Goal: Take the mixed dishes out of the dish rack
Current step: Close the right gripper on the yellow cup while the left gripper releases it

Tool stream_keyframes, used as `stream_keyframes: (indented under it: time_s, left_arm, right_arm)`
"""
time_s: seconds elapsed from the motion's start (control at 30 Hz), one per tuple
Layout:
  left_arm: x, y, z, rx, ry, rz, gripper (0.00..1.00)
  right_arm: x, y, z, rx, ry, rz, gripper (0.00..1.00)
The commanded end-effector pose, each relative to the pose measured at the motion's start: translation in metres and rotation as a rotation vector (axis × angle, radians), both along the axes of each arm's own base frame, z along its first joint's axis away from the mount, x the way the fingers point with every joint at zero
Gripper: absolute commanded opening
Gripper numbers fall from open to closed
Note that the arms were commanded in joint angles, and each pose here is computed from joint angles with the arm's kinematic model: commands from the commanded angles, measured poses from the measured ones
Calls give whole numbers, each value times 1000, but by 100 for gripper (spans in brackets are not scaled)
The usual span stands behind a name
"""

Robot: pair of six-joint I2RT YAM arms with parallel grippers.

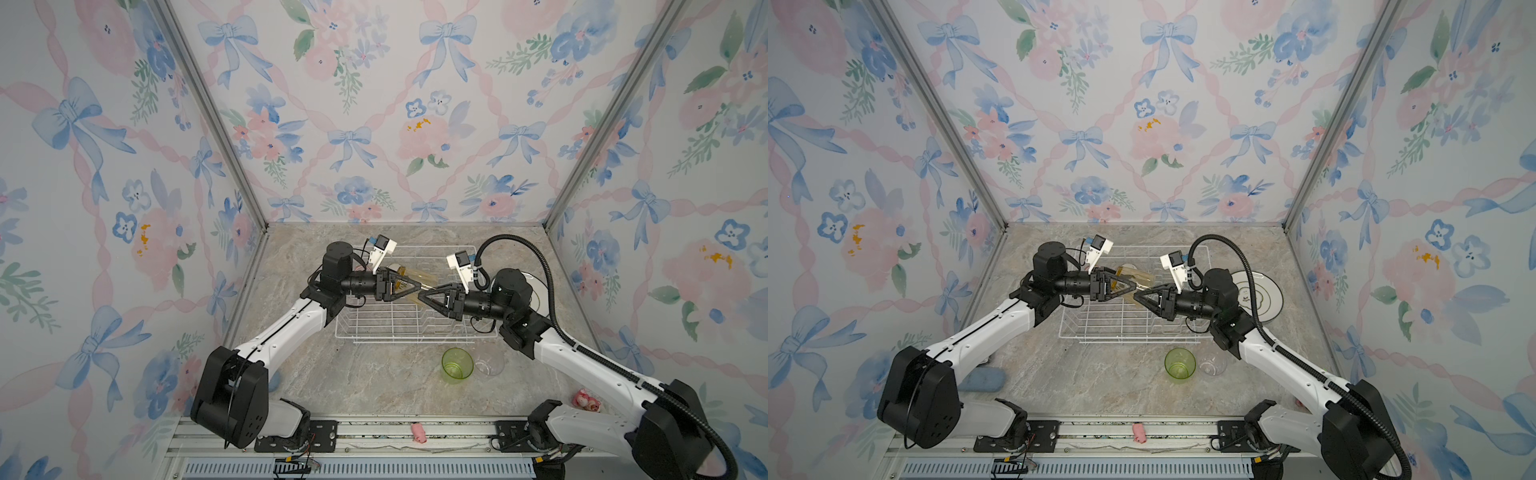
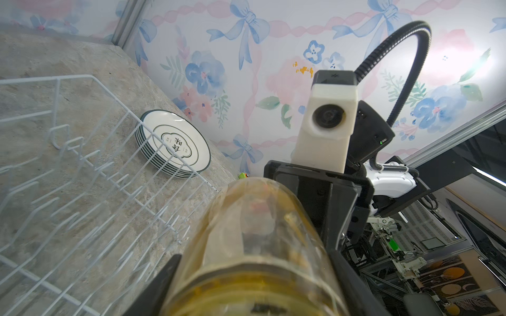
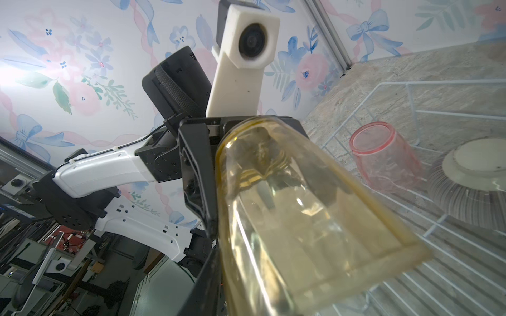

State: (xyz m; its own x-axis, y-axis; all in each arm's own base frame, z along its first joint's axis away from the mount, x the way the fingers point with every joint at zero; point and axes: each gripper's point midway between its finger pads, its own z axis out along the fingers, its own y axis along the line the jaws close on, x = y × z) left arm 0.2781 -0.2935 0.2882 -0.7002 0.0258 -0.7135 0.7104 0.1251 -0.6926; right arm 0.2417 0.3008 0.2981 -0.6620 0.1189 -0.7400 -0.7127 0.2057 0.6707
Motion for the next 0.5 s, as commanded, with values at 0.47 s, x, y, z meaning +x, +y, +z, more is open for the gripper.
stream_keyframes:
  time_s: [0.47]
  left_arm:
    - [-9, -5, 20, -48, -70, -33, 87]
  right_arm:
    - [3, 4, 20, 6, -44, 5, 0]
